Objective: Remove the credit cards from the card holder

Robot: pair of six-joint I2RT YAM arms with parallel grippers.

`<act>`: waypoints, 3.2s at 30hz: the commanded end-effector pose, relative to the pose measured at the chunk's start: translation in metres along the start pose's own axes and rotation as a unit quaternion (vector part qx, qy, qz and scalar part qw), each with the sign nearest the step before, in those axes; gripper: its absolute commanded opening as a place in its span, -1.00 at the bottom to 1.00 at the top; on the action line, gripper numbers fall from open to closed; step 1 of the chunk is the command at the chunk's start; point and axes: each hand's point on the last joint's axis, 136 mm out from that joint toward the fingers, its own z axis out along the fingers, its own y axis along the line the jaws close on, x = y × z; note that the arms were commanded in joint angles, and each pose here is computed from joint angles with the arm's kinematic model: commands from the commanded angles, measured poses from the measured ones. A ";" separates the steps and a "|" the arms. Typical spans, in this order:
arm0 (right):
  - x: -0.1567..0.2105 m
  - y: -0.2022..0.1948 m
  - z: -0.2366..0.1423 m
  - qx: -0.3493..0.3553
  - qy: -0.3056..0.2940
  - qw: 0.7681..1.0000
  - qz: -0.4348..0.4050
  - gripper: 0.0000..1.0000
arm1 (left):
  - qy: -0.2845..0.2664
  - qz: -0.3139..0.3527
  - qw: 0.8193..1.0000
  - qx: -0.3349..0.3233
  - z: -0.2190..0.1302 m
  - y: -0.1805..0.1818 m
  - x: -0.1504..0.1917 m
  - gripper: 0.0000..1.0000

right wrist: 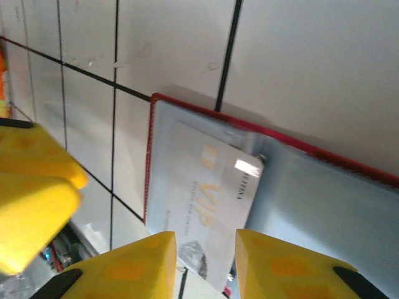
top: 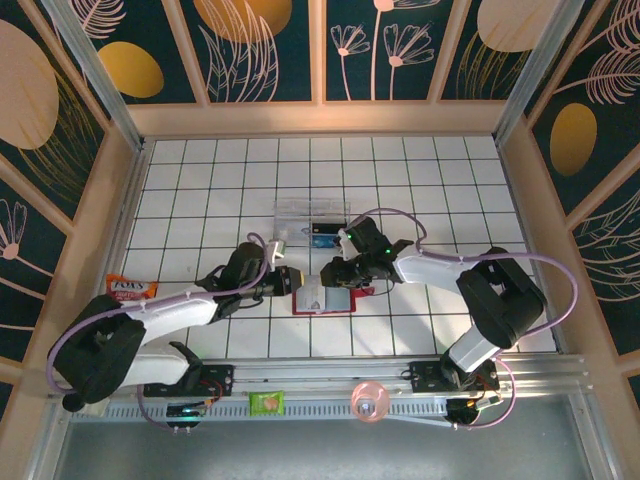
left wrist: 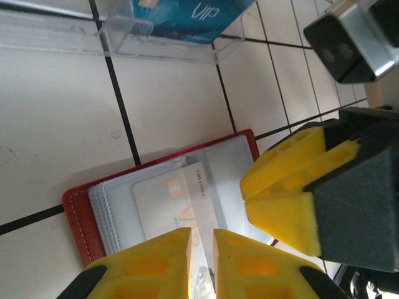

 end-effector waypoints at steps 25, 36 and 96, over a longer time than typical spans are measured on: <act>0.011 -0.017 0.019 -0.013 0.013 0.998 0.062 -0.41 | 0.072 0.002 0.996 -0.044 0.031 0.025 0.032 -1.00; 0.011 -0.019 0.028 -0.023 0.021 0.998 0.057 -0.52 | 0.104 -0.011 0.993 -0.050 0.033 0.034 0.049 -1.00; 0.001 -0.019 -0.013 0.115 -0.013 0.993 -0.012 -1.00 | 0.089 0.010 0.995 -0.043 0.035 0.025 0.036 -1.00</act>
